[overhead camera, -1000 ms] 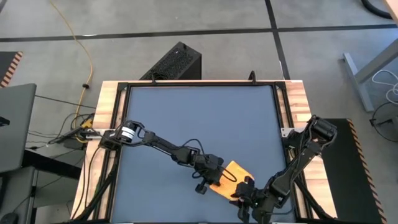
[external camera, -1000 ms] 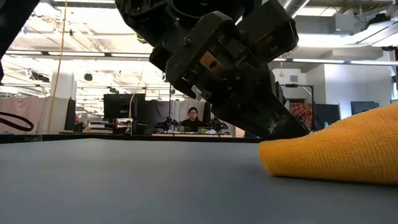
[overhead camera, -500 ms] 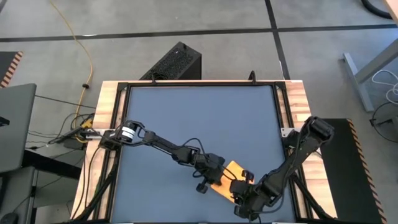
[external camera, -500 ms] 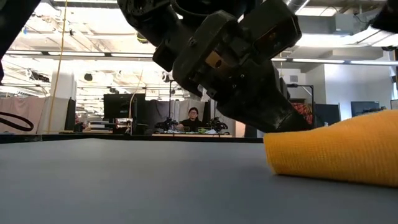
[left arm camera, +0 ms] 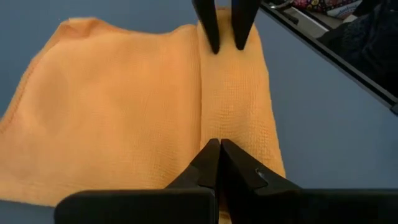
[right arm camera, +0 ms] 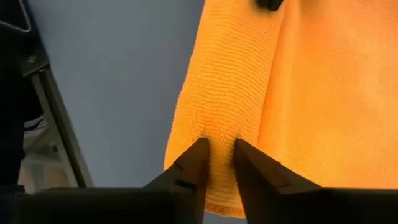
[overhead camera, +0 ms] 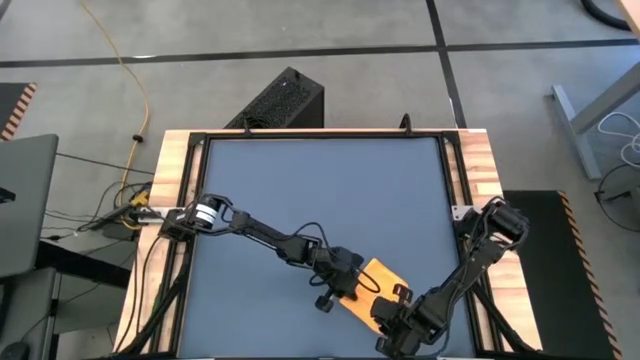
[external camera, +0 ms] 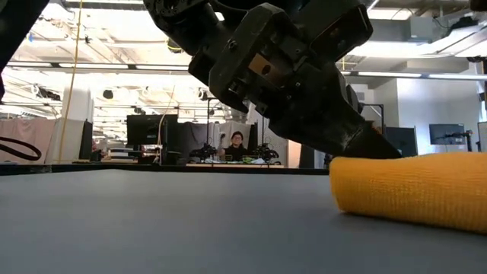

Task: Roll towel
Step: Roll the orange microfiber towel

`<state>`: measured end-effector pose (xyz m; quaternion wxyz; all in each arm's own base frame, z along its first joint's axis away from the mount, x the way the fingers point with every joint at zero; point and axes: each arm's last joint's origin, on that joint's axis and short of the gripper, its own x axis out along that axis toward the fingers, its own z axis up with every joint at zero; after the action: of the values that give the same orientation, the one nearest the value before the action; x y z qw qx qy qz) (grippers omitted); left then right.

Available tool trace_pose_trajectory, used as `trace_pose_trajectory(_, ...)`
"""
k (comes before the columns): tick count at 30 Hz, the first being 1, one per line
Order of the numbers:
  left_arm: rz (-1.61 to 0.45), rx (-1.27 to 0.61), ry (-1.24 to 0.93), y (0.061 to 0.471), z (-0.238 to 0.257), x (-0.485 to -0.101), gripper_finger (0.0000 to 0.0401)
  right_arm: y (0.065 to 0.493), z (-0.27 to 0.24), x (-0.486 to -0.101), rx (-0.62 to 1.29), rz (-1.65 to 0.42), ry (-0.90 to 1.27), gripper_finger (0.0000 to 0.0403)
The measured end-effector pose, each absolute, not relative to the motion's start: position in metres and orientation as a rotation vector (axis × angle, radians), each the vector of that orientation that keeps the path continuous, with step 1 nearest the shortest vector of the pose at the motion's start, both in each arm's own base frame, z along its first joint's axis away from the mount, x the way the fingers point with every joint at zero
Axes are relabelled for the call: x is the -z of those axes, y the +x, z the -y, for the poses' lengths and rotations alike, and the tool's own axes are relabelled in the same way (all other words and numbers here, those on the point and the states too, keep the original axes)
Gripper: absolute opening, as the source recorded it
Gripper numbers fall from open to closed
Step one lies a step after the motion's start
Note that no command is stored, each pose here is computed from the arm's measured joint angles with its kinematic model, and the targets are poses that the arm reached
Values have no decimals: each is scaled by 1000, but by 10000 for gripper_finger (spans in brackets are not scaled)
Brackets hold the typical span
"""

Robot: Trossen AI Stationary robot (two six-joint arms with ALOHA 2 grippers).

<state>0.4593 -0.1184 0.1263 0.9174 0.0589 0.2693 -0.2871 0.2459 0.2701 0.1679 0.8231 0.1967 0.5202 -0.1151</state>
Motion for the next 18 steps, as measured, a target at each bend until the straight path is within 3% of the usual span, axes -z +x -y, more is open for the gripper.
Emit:
trace_pose_trajectory(9,-504,590,146,462,116,-130,0,233,-270,-164,356,-1111,455,14)
trace_pose_trajectory(18,-494,550,143,465,107,-131,0,218,-265,-143,463,-1077,573,17)
